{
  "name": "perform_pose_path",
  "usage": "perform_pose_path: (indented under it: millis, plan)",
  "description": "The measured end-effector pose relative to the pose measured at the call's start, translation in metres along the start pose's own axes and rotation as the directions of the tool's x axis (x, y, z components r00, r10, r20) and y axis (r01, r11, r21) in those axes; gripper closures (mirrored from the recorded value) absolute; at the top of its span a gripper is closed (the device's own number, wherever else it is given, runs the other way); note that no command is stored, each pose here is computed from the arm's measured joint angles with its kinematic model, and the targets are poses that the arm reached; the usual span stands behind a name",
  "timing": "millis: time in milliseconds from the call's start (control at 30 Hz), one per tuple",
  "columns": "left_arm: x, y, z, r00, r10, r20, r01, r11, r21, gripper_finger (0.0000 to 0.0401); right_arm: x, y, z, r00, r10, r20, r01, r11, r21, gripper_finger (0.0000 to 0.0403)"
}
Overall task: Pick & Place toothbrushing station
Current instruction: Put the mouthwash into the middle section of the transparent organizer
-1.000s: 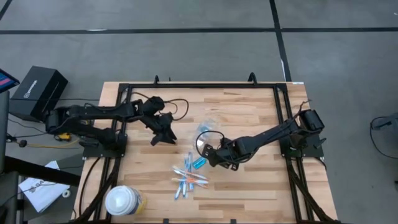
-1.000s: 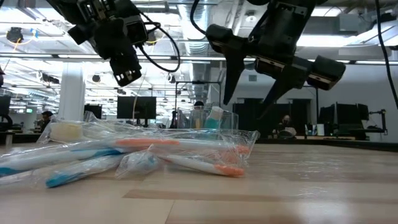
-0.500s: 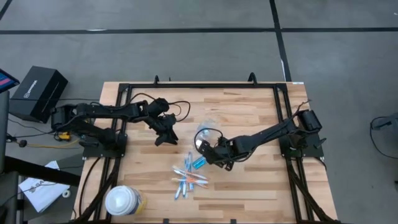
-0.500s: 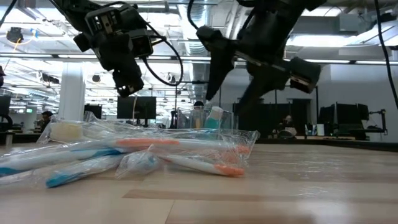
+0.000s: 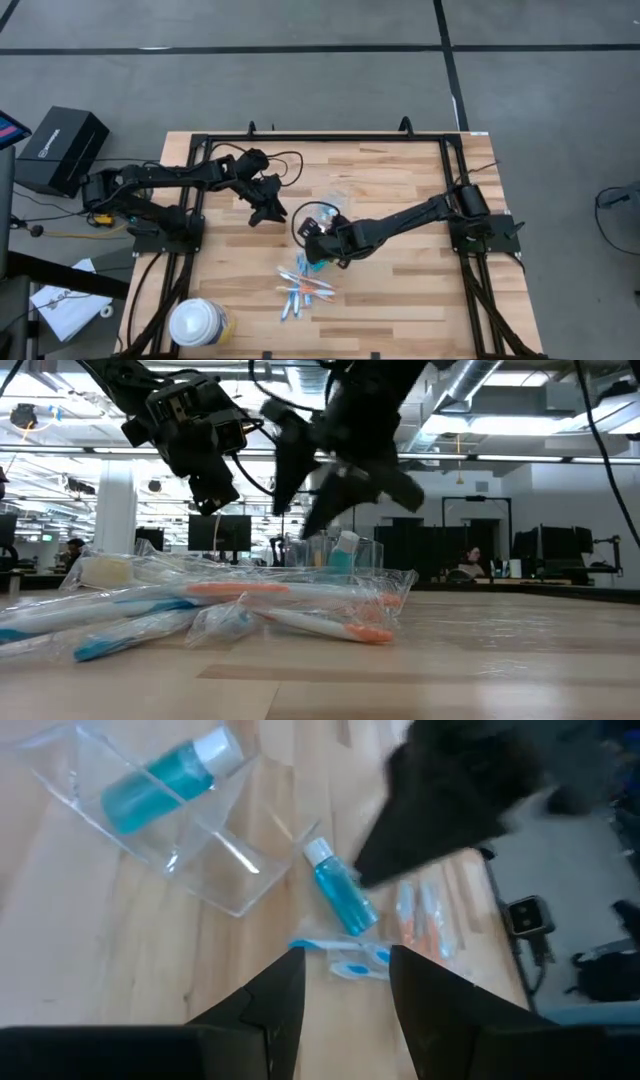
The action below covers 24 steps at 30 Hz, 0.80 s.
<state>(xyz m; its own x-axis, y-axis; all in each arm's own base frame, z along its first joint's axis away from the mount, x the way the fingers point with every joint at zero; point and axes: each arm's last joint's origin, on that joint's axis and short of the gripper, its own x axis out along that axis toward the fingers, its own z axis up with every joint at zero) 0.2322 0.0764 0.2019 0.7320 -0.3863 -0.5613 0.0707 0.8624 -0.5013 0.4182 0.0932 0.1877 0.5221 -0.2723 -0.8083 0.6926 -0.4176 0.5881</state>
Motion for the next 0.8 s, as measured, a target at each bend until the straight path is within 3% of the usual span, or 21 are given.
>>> perform_pose_path:
  millis: [233, 333, 633, 800]
  plan:
    - [0.0, 0.0, 0.0, 1.0, -0.016, 0.0, 0.016, 1.0, 0.006, 0.0259, -0.007, 0.017, -0.024, 0.999, -0.033, -0.04, 0.032, 0.999, -0.022, 0.021]
    - [0.001, 0.0, -0.002, 1.0, -0.014, -0.002, 0.014, 1.0, 0.004, 0.0259, -0.008, 0.011, -0.026, 0.992, -0.124, -0.027, 0.123, 0.991, -0.057, 0.0203]
    - [0.001, 0.001, -0.002, 1.0, -0.015, -0.002, 0.015, 1.0, 0.004, 0.0259, -0.01, -0.004, -0.042, 0.977, -0.196, -0.079, 0.187, 0.976, -0.11, 0.018]
    - [0.001, 0.001, -0.002, 1.0, -0.015, -0.001, 0.015, 1.0, 0.005, 0.0259, -0.017, -0.017, -0.044, 0.964, -0.265, -0.027, 0.258, 0.954, -0.152, 0.0168]
